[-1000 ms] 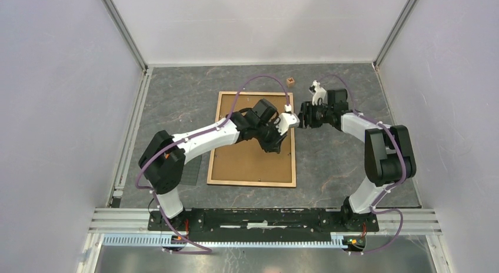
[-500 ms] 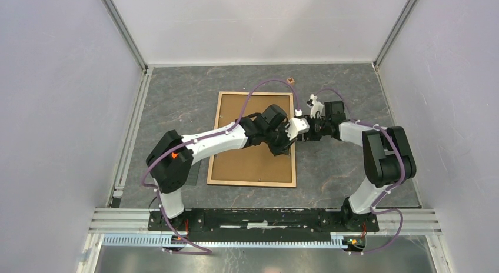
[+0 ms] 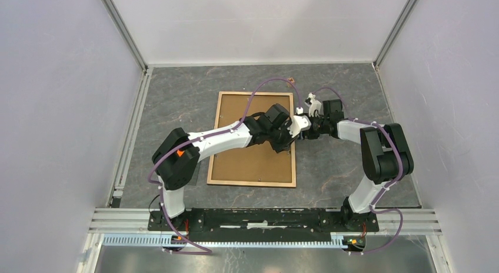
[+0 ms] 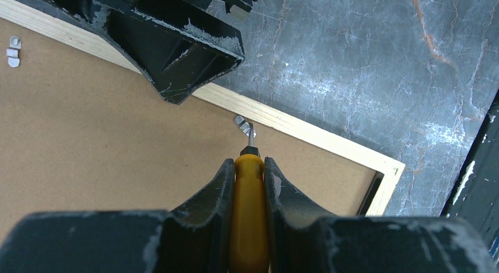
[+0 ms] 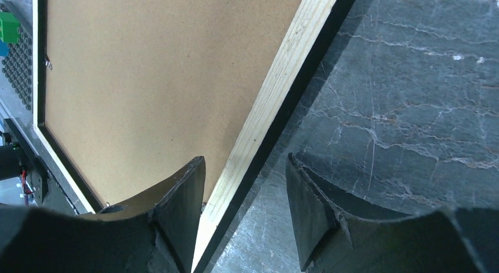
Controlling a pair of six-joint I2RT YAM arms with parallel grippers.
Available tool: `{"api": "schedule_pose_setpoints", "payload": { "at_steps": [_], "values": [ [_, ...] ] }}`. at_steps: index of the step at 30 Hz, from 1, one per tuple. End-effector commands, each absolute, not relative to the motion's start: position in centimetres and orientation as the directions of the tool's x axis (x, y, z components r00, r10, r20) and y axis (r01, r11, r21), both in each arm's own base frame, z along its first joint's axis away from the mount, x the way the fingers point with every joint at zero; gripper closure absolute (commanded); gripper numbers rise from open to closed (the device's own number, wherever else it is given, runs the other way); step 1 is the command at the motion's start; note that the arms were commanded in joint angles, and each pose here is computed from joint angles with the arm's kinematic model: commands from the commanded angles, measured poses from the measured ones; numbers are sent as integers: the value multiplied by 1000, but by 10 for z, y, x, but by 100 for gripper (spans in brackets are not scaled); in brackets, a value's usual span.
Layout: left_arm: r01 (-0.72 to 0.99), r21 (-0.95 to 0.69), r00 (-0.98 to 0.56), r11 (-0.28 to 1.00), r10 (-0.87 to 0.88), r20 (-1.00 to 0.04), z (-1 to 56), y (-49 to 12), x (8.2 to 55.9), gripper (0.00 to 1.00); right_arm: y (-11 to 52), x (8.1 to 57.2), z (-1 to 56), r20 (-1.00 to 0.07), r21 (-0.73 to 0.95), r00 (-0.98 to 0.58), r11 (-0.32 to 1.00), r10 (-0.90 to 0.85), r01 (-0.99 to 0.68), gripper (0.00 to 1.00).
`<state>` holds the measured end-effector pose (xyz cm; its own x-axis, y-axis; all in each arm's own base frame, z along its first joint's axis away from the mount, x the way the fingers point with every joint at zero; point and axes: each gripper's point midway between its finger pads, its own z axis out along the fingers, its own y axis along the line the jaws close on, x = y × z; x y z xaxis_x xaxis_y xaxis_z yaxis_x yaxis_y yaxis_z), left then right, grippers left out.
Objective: Take the photo out of the frame
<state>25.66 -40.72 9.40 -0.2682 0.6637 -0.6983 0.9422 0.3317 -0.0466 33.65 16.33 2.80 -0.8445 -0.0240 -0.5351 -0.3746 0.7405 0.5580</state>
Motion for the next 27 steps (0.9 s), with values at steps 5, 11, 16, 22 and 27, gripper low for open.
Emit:
{"api": "schedule_pose_setpoints", "payload": {
  "at_steps": [5, 11, 16, 22, 27],
  "values": [
    [919, 5, -272, 393, 645, -714, 104, -415, 277, 98, 154, 338, 12, -515, 507, -856, 788, -49, -350, 42],
    [926, 30, -255, 377, 681, -686, 100, -404, 273, 98, 153, 338, 10, -513, 501, -857, 793, -52, -348, 42],
    [932, 45, -240, 360, 704, -668, 99, -395, 269, 98, 153, 338, 10, -512, 499, -857, 794, -54, -348, 42],
    [936, 48, -235, 350, 719, -654, 100, -390, 265, 98, 153, 338, 9, -512, 497, -857, 795, -54, -347, 42],
    [934, 47, -241, 354, 721, -650, 99, -386, 263, 98, 153, 337, 8, -508, 500, -859, 794, -53, -345, 42]
  ]
}}
